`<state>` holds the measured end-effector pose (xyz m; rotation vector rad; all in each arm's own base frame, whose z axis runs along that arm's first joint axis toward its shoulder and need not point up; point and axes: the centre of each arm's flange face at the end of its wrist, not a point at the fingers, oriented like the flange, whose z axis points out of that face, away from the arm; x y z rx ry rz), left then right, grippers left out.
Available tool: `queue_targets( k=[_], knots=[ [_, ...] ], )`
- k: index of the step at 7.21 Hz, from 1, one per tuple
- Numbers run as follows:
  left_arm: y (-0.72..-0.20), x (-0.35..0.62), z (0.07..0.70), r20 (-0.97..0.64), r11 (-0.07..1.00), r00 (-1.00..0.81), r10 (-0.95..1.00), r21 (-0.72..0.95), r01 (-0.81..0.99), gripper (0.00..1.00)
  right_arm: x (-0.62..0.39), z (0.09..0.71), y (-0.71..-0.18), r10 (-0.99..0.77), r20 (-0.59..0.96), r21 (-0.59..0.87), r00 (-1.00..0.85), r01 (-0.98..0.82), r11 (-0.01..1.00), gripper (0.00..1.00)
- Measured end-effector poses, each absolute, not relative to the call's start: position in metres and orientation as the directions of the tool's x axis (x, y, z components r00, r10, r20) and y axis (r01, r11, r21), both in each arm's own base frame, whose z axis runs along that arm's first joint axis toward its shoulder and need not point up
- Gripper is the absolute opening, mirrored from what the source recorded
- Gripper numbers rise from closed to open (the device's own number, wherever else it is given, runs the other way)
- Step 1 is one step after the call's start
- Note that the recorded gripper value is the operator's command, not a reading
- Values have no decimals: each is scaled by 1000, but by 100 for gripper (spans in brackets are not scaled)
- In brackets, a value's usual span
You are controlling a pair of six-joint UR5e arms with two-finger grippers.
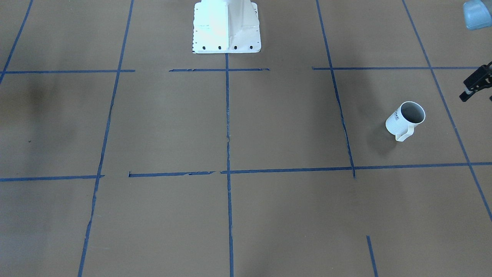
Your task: Left arm hands cup to right arm to dump lemon
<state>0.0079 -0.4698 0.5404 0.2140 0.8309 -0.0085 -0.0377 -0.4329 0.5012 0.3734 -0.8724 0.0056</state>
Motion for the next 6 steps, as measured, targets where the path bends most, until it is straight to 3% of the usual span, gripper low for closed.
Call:
queue_targets(
  k=[3,6],
  knots=[
    [-456,-54,578,-692,988,710,130,149,-36,100,5,583,-366,-201,702,256,684,21,966,100],
    [-441,-57,597,-731,996,676,92,79,-51,100,23,607,-343,-215,732,209,647,88,974,100]
  ],
)
